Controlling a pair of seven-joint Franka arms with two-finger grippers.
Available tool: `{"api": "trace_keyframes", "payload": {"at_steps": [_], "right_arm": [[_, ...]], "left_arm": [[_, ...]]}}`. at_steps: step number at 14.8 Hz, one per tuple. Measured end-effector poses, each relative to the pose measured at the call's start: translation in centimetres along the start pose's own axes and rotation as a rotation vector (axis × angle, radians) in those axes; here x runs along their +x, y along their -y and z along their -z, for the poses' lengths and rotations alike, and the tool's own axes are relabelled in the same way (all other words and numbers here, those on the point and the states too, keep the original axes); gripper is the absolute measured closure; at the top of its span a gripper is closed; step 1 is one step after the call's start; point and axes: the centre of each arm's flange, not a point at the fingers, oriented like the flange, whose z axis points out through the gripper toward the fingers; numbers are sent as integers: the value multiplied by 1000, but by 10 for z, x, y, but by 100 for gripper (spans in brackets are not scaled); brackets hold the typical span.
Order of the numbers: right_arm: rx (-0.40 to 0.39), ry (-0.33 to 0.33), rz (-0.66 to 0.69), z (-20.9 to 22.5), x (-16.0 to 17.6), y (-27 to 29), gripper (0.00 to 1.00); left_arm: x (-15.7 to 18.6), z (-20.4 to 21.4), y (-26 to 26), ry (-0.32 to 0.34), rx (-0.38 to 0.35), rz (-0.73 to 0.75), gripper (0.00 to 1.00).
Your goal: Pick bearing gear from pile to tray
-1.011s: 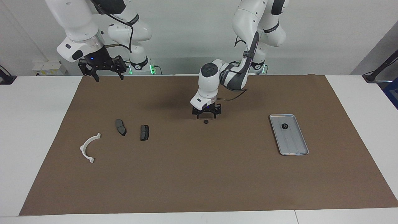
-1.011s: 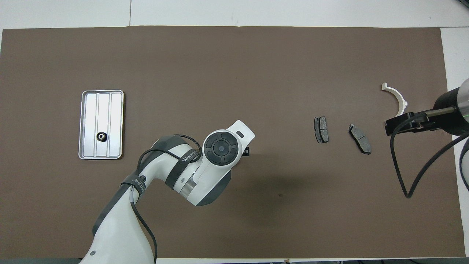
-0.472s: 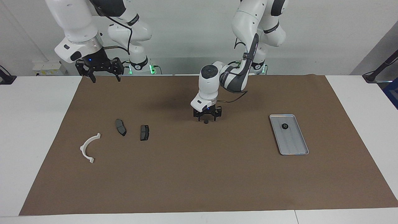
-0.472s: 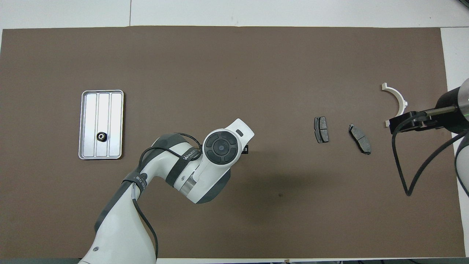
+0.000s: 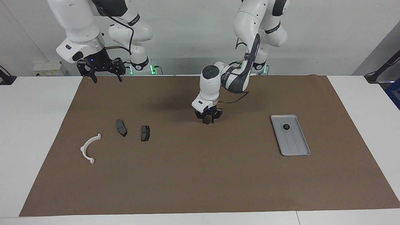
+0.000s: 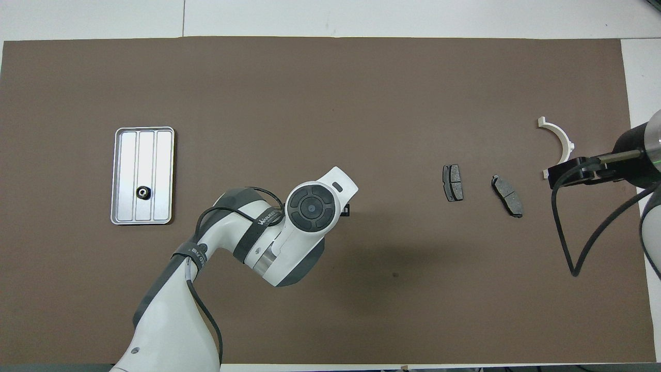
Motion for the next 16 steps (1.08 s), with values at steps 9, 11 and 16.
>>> {"api": "trace_keyframes", "payload": {"at_steps": [9, 11, 16], "right_arm": [[0, -20, -2, 2, 2, 0, 0], [0, -21, -2, 2, 2, 0, 0], [7, -21, -9, 2, 2, 1, 0]], "left_arm": [[26, 21, 15, -2, 21, 48, 77], [47, 38, 32, -11, 37, 70, 77], [89, 116, 125, -14, 43, 46, 77]]}}
